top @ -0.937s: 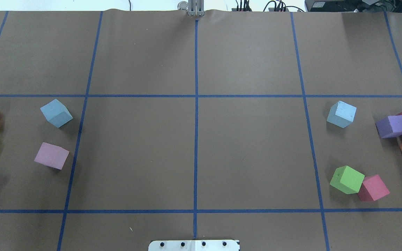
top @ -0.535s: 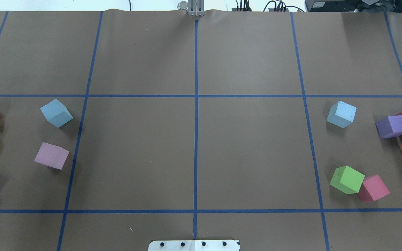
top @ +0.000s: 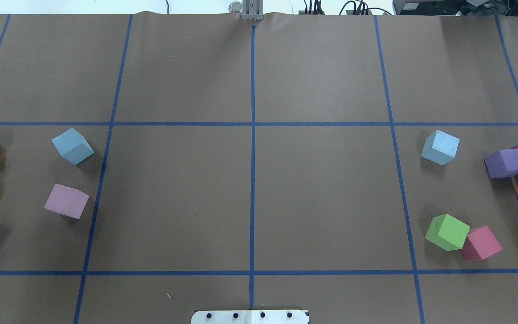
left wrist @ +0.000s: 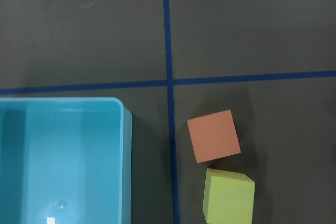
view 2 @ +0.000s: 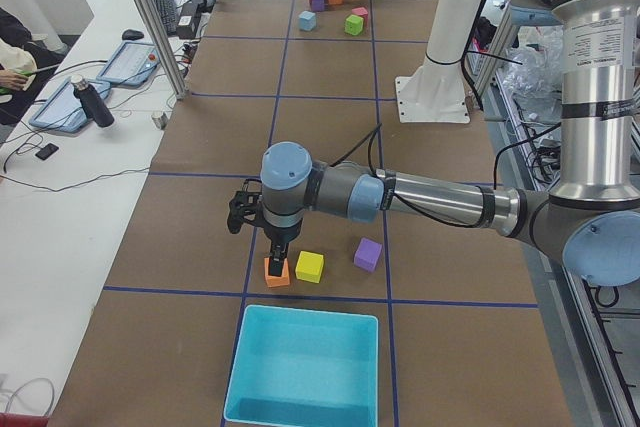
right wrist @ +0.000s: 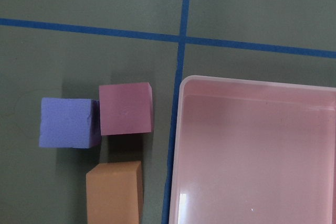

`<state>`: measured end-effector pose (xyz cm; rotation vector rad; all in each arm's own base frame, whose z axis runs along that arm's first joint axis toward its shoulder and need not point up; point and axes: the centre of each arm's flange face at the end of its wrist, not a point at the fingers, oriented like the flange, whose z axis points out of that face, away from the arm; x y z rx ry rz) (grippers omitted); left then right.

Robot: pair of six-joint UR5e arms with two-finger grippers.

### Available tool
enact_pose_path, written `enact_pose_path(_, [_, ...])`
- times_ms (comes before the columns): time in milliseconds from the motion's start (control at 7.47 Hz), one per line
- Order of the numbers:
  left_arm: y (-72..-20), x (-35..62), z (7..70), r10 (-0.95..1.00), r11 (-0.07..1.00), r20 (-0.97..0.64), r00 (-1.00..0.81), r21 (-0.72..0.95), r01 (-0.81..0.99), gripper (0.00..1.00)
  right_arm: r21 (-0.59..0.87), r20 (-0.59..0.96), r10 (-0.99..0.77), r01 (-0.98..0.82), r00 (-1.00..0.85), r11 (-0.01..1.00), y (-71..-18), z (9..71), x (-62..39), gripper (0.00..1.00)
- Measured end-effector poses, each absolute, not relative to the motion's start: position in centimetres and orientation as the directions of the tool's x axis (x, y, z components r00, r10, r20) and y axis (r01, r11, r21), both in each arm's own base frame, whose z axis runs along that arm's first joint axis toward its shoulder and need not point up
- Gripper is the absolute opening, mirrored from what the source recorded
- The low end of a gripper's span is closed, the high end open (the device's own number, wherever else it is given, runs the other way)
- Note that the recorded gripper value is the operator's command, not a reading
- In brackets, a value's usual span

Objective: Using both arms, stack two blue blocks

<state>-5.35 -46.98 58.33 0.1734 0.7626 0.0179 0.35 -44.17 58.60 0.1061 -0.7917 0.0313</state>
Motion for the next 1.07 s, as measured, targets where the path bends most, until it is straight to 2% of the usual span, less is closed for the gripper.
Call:
enact_pose_path(268, [-47.2,-5.0,59.2,0.090,0.986,-0.708,0.701,0.165,0.039,0.98,-0.001,0.736,0.081,-0.118,0.672,0.993,-47.7,53.3,-7.5,1.00])
enact_pose_path(669, [-47.0,-4.9,59.4,0.095,0.986,-0.718,0.690,0.165,0.036,0.98,-0.073,0.687,0.177,-0.176,0.704,0.982,-48.8,48.5,-20.8,1.00])
enact_pose_path(1070, [-46.9,-4.9,59.6,0.095,0.986,-0.718,0.689,0.164,0.035,0.98,-0.081,0.663,0.179,-0.167,0.727,0.983,-49.7,48.2,-26.5,1.00])
